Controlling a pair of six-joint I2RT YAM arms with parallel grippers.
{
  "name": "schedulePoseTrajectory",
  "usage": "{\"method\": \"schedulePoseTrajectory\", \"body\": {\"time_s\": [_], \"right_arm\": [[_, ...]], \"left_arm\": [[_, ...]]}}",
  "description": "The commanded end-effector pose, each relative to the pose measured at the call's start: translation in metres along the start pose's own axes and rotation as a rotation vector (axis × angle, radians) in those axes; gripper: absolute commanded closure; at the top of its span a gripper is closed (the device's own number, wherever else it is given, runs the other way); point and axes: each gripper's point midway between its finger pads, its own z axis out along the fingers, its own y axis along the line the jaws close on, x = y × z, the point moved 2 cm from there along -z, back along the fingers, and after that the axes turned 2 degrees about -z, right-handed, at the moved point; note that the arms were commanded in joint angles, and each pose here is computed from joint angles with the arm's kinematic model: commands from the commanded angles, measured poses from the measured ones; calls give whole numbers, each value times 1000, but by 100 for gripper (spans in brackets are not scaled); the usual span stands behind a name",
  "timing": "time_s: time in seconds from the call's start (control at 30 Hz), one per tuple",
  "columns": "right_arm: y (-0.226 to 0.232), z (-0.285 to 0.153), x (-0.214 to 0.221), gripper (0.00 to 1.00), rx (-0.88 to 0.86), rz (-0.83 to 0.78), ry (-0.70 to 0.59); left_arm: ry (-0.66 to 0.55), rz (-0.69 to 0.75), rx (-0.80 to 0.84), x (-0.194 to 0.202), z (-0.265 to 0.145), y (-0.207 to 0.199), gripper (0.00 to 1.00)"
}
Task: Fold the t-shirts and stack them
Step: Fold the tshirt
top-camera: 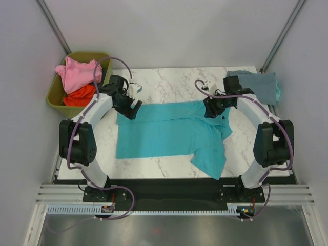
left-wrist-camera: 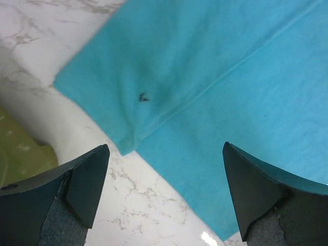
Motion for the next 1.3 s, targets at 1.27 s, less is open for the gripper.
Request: {"method": "schedulePoseTrajectory", "body": {"time_s": [1.27], "right_arm": [[-7,85,6,55,-153,-181,182]], "left_arm": [[180,28,144,30,65,-50,1]]}}
